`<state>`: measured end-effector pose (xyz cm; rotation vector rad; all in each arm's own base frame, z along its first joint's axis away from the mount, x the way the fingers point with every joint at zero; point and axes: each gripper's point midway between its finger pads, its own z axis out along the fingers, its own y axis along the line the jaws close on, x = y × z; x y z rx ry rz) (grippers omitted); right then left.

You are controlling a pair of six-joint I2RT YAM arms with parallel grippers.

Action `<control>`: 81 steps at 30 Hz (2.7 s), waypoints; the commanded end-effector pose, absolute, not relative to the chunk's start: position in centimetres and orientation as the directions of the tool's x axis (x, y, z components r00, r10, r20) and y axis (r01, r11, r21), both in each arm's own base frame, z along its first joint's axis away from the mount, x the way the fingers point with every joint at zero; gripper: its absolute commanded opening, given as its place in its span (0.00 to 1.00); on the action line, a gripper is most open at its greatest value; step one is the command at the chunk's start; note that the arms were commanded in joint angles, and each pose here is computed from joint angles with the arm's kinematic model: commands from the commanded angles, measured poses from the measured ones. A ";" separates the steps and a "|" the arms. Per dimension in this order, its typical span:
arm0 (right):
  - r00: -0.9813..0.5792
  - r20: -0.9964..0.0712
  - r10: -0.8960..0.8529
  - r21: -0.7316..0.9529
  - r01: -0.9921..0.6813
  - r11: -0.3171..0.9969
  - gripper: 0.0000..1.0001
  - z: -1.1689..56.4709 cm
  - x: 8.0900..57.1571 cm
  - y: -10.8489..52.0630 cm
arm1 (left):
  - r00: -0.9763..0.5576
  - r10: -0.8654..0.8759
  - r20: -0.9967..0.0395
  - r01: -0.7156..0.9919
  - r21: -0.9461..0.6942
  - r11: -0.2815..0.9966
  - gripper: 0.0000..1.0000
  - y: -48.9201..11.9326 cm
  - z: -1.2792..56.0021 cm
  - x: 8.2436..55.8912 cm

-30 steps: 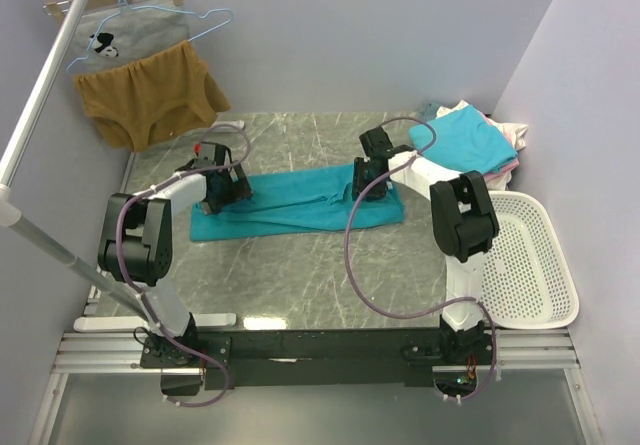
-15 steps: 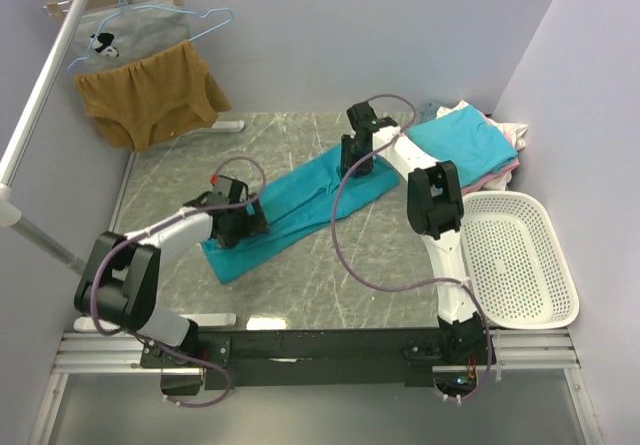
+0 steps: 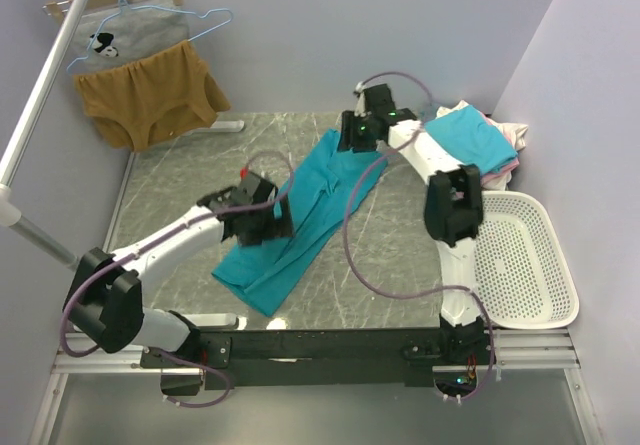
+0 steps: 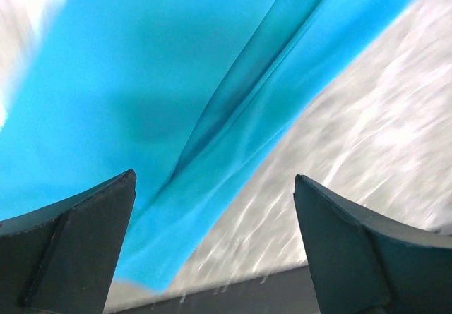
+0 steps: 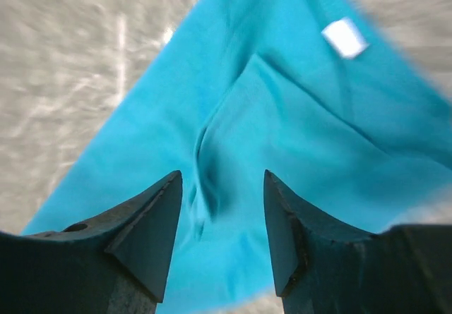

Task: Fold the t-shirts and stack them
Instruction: Rotate the tshirt 90 degrees

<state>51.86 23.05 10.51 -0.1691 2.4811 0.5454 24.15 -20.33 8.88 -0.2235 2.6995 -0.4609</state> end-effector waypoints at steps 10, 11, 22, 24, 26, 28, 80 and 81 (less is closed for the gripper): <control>-0.712 -0.697 0.084 0.439 -0.332 0.835 0.59 19.6 41.5 22.7 | -0.597 -0.127 -0.792 0.259 -0.340 0.904 1.00 -26.0 25.1 44.1; -0.743 -0.666 0.068 0.441 -0.319 0.839 0.60 17.3 39.6 22.7 | -0.616 -0.117 -0.779 0.258 -0.340 0.904 0.99 -26.3 23.6 45.5; -0.776 -0.630 -0.034 0.495 -0.435 0.752 0.60 14.8 32.0 29.4 | -0.686 -0.079 -0.724 0.423 -0.484 0.766 0.99 -31.4 18.3 52.1; -0.792 -0.606 -0.073 0.499 -0.450 0.740 0.60 13.7 31.0 31.1 | -0.713 -0.074 -0.697 0.435 -0.523 0.734 1.00 -31.9 16.6 52.3; -0.791 -0.602 -0.108 0.501 -0.480 0.720 0.60 13.6 30.2 32.9 | -0.727 -0.069 -0.683 0.443 -0.543 0.713 0.99 -32.4 15.4 52.3; -0.799 -0.588 -0.127 0.514 -0.490 0.704 0.60 13.0 29.9 34.4 | -0.725 -0.063 -0.686 0.479 -0.568 0.669 1.00 -33.2 15.5 52.1; -0.707 -0.676 -0.208 0.192 -0.442 0.876 0.62 14.9 28.9 25.3 | -0.753 -0.182 -0.632 0.199 -0.483 0.853 0.99 -26.6 14.9 50.9; -0.706 -0.679 -0.200 0.193 -0.434 0.880 0.62 15.1 29.1 25.2 | -0.770 -0.171 -0.615 0.199 -0.485 0.851 1.00 -26.8 14.5 50.6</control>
